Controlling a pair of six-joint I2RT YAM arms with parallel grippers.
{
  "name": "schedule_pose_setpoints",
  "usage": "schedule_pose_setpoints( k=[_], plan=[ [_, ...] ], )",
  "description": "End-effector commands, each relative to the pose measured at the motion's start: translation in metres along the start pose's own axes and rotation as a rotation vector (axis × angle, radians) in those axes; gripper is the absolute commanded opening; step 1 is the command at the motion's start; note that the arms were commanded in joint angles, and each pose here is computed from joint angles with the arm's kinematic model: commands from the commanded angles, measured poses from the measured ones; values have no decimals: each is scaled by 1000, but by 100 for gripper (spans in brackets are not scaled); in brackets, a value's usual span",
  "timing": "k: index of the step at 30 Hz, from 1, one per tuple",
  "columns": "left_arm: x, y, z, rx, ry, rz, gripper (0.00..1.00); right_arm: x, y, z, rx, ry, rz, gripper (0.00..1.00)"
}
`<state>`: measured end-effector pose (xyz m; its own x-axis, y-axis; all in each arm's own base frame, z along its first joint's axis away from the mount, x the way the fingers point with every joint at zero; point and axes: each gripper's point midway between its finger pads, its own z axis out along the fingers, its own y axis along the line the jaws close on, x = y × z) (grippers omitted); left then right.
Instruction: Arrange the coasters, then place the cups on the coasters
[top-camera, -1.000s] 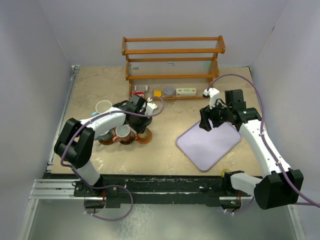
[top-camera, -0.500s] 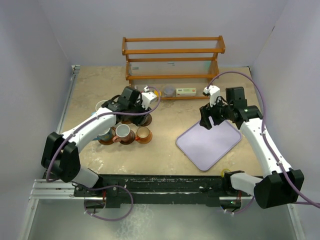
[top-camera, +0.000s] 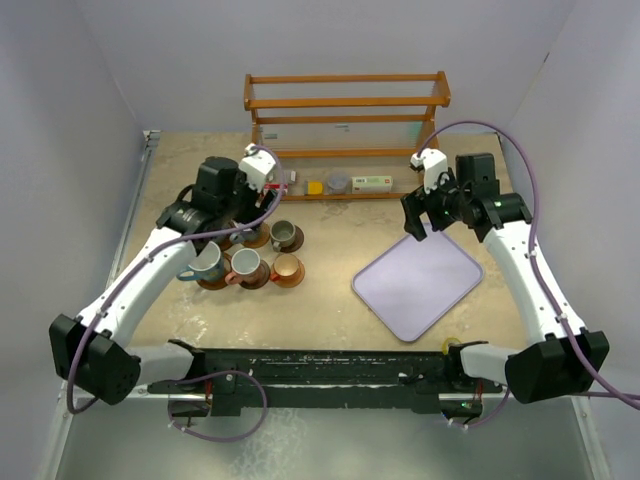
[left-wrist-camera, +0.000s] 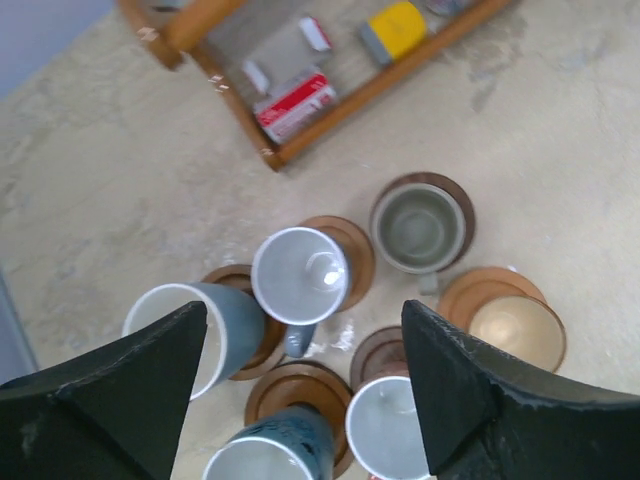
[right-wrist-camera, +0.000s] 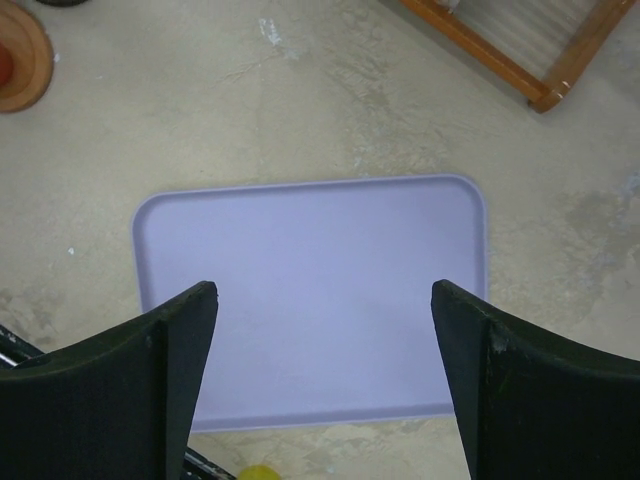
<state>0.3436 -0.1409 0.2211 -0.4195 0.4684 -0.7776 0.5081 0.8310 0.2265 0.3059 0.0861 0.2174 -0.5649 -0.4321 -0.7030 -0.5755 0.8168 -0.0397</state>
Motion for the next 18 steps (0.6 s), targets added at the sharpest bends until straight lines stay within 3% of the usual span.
schedule_pose_setpoints(
  k=[1,8,11,18],
  plan=[
    [-39,45,-28,-163,-176,-51,79,-14,-14,-16,79,-19,-3,91],
    [-39,97,-50,-306,-266,-212,100,-29,-32,-27,182,-39,36,100],
    [-38,121,-59,-366,-319,-285,94,-35,-43,-34,249,-54,43,100],
    [-38,157,-73,-424,-376,-389,93,-45,-53,-42,330,-123,107,100]
  ],
)
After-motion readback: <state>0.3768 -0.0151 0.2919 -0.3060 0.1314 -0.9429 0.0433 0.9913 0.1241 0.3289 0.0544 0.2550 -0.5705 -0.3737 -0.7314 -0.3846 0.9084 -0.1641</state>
